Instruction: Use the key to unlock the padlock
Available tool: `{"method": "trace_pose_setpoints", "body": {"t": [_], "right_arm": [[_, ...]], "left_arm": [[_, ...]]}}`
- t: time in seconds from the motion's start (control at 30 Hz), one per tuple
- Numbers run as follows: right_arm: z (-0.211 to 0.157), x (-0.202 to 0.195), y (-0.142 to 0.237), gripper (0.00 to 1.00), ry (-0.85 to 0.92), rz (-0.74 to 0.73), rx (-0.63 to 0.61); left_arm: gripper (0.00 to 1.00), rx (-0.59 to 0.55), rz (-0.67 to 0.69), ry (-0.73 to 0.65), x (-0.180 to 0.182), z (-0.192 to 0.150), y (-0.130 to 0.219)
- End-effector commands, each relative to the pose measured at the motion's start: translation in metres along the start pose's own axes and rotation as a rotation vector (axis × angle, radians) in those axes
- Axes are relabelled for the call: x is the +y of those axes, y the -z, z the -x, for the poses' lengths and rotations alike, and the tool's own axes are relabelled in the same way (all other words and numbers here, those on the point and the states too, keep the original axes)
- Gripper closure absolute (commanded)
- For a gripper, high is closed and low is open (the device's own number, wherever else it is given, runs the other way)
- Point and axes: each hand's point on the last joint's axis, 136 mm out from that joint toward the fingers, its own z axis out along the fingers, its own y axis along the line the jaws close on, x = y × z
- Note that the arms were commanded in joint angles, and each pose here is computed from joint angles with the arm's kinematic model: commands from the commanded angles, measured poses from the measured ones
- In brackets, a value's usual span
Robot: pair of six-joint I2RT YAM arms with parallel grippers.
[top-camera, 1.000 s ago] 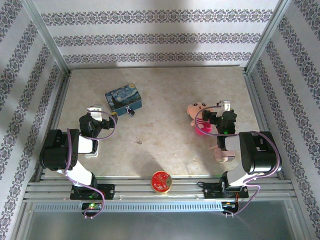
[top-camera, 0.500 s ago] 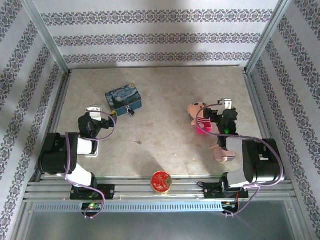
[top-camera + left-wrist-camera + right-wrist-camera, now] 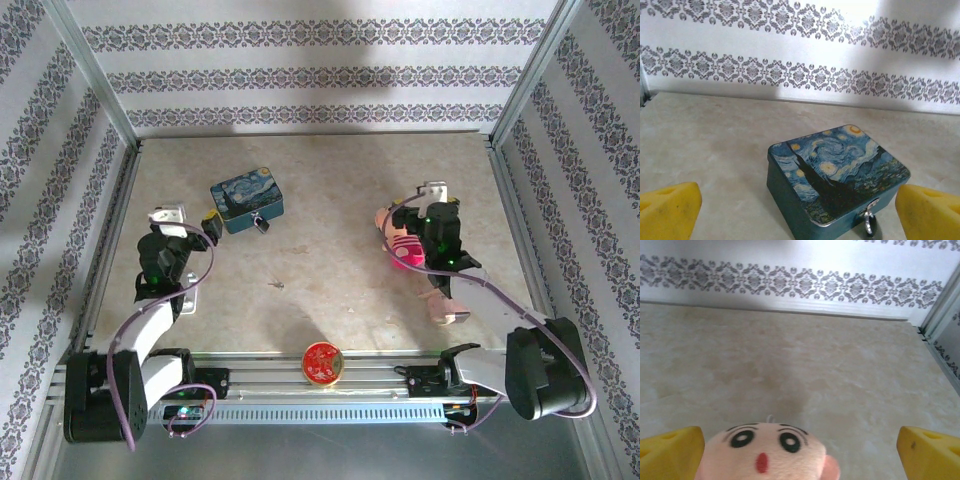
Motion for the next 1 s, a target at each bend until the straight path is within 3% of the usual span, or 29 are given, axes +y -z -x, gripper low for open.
{"method": "trace_pose_setpoints", "body": {"t": [0.0, 0.33, 0.57, 0.97], "right_arm": [[-0.019, 0.009, 0.013, 0.02, 0.032, -0.044, 0.157], [-0.057, 0.13, 0.06, 0.13, 0.066, 0.153, 0.423], [-0.094, 0.213, 0.096, 0.18, 0.074, 0.278, 0.593], [-0.143, 0.278, 0.103, 0.27, 0.105, 0.35, 0.752]], "left_arm": [[0.01, 0.083, 0.065, 0.138, 0.007, -0.003, 0.012], [0.01, -0.013, 0.237, 0.295, 0.03, 0.016, 0.051], [0.01, 0.007, 0.274, 0.351, 0.036, 0.006, 0.054], [0.01, 0.021, 0.33, 0.378, 0.045, -0.004, 0.057]]}}
